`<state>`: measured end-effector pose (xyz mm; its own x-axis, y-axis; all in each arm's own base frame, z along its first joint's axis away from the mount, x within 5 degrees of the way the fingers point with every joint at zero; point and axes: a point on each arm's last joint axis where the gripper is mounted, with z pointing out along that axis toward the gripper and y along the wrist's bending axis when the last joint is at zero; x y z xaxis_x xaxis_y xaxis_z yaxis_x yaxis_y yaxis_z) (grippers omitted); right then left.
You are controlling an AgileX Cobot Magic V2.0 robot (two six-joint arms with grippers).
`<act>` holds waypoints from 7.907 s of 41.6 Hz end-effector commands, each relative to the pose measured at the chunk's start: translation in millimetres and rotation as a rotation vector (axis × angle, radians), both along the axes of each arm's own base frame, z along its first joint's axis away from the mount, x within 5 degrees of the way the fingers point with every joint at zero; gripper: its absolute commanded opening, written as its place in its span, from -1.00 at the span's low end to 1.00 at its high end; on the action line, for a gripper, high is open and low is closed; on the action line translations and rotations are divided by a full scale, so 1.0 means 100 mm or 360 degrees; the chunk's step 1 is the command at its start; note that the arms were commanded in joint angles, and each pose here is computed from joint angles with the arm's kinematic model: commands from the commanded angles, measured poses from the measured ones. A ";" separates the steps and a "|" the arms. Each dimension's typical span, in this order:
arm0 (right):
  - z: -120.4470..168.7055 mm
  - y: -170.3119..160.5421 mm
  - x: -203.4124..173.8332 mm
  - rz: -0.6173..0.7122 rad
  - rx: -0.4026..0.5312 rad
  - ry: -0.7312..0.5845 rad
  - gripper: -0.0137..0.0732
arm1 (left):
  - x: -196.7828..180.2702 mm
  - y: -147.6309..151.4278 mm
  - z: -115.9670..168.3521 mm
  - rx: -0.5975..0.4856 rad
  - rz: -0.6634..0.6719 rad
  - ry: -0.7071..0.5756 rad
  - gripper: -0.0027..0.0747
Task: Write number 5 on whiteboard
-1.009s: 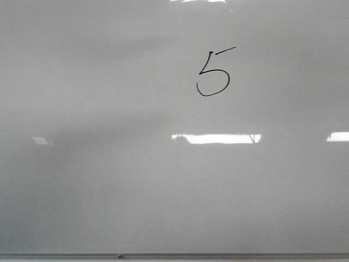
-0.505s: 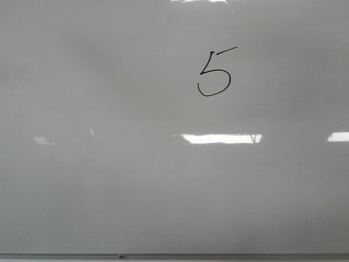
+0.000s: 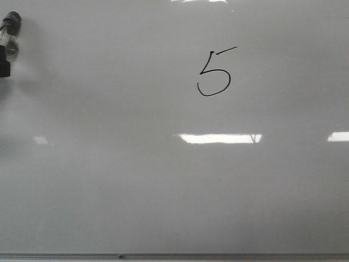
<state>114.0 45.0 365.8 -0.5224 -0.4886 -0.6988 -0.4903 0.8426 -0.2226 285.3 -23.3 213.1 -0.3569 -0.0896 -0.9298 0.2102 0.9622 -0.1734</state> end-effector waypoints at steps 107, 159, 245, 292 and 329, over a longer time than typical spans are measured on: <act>0.17 -0.29 -0.65 -0.0110 0.0432 -0.0356 -0.85 | -1.68 -0.45 1.80 0.0337 -0.0560 0.0011 -0.98; 0.17 -0.29 -0.65 -0.0109 0.0430 -0.0355 -0.85 | -2.33 0.25 0.97 0.0341 0.0421 -0.0529 -0.98; 0.17 -0.29 -0.65 -0.0110 0.0428 -0.0350 -0.85 | -2.31 0.23 0.00 0.0147 0.0384 -0.0747 -0.98; -1.24 -0.47 -0.69 -0.0642 0.0514 -0.1242 -0.85 | -2.31 0.23 0.00 0.0147 0.0384 -0.0747 -0.98; -1.40 -0.45 -0.63 -0.0560 0.0620 -0.1544 -0.85 | -2.31 0.23 0.00 0.0147 0.0384 -0.0747 -0.98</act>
<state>56.1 -0.6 208.2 0.1067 -0.0795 -0.9911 0.0214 0.9967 -0.0777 56.3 0.0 205.7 0.0247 -0.0117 -0.9996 0.0012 0.9999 -0.0117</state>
